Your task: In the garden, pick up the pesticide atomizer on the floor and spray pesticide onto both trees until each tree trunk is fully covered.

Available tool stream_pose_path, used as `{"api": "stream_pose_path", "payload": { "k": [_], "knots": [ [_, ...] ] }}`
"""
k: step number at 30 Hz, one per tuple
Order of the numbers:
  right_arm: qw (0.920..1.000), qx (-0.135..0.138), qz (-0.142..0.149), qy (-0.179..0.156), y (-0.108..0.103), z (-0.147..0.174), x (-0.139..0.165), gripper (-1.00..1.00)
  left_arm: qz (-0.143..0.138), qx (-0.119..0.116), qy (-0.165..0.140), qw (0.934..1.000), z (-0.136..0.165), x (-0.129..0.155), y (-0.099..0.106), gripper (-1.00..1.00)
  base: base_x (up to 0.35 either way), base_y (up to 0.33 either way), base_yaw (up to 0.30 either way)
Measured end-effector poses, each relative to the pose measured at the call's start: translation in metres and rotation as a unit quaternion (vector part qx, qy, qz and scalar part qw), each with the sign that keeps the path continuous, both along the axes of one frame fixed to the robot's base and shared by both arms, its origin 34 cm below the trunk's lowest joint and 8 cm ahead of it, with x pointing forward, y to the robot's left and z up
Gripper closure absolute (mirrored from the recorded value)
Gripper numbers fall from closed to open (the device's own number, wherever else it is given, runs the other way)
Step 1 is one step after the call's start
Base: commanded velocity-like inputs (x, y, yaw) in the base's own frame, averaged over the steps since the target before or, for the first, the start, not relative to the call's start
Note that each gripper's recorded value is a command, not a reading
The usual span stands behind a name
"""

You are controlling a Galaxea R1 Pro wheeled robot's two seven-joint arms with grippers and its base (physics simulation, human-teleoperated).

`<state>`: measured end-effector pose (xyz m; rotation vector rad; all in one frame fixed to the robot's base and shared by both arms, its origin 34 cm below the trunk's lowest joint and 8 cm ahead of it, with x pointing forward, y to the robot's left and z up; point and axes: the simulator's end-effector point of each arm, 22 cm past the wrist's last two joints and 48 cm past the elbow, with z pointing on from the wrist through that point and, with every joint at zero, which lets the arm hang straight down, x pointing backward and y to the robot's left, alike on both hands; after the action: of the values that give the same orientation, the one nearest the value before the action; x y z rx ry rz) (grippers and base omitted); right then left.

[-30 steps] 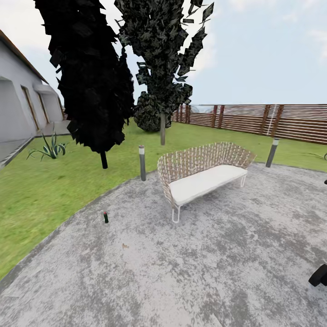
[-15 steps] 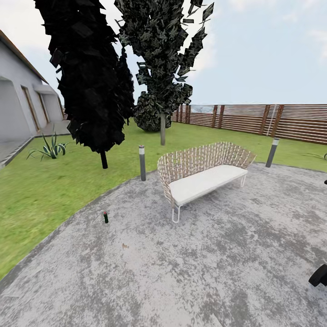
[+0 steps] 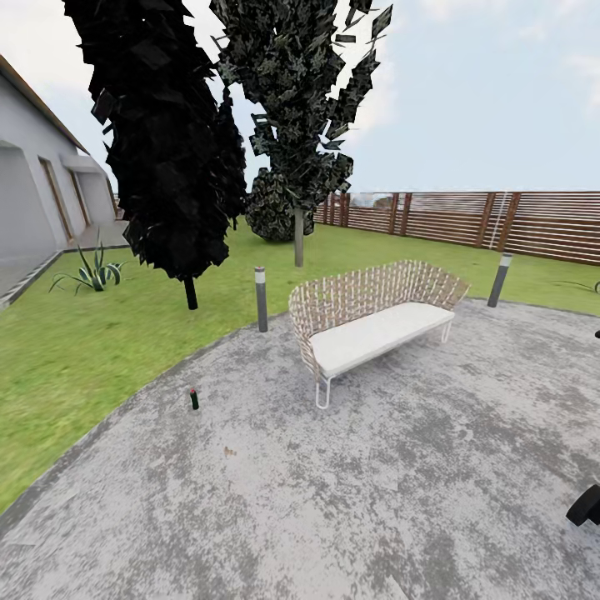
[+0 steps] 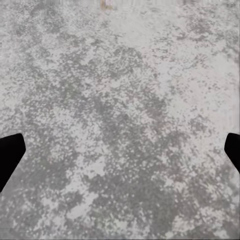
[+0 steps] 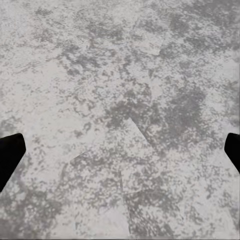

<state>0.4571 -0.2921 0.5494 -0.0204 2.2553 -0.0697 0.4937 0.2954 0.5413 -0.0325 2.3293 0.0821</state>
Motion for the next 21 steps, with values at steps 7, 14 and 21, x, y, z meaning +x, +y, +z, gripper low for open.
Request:
{"api": "stream_pose_path", "payload": {
  "k": [7,14,21],
  "knots": [
    [1.0,0.0,0.006,0.005,0.001,-0.003,0.003,-1.0,0.006,0.004,0.021,0.9998,-0.014,-0.033,0.009,-1.0,0.0,0.0,0.0],
    [1.0,-0.003,0.003,0.004,-0.002,-0.003,0.003,-1.0,0.052,-0.009,0.021,0.9984,-0.016,-0.039,0.023,-1.0,0.034,0.0,0.053],
    [1.0,-0.003,0.003,0.008,-0.002,-0.005,0.0,-1.0,0.054,-0.008,0.023,0.9983,-0.017,-0.041,0.026,-1.0,0.301,0.0,0.248]
  ]
}}
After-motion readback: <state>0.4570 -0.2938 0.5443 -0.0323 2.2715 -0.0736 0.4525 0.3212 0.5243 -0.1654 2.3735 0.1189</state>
